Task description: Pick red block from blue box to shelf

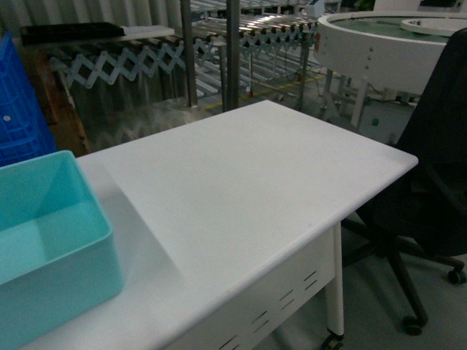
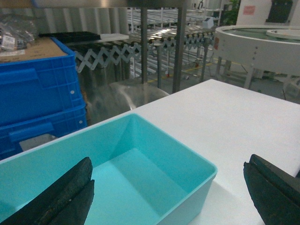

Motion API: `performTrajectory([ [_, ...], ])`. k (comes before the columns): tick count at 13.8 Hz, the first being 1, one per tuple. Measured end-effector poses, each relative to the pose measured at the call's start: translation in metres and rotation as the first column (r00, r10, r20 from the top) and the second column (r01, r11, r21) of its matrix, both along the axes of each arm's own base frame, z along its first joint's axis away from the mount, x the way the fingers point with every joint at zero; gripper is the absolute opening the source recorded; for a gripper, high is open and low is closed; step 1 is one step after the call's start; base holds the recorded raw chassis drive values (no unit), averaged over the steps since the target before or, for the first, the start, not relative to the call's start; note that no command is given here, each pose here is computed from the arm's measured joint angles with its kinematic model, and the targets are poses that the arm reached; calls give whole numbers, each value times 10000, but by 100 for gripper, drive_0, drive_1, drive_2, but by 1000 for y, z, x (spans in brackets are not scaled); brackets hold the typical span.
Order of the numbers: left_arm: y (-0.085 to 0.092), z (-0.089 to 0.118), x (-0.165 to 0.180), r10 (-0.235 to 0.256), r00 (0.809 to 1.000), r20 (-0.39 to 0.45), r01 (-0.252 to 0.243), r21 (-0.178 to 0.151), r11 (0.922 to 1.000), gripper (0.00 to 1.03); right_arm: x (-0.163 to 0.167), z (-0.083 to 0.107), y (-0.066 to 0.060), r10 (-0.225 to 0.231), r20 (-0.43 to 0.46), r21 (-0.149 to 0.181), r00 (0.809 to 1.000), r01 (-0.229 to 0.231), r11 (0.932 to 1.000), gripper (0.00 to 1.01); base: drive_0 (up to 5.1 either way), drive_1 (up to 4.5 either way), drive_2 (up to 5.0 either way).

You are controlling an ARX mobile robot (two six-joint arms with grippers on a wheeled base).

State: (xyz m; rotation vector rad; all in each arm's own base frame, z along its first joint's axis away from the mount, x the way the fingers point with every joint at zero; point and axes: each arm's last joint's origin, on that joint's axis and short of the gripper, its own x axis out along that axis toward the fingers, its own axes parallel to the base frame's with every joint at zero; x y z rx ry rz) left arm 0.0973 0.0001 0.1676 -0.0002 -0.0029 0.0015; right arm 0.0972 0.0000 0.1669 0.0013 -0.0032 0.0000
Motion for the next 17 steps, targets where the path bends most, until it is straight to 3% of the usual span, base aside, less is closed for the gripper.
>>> performTrajectory([
  [17, 0, 0, 0, 0, 10000, 4, 0, 0, 10000, 98, 0, 0, 0, 4, 0, 0, 10000, -4, 10000, 29, -144, -144, -144],
])
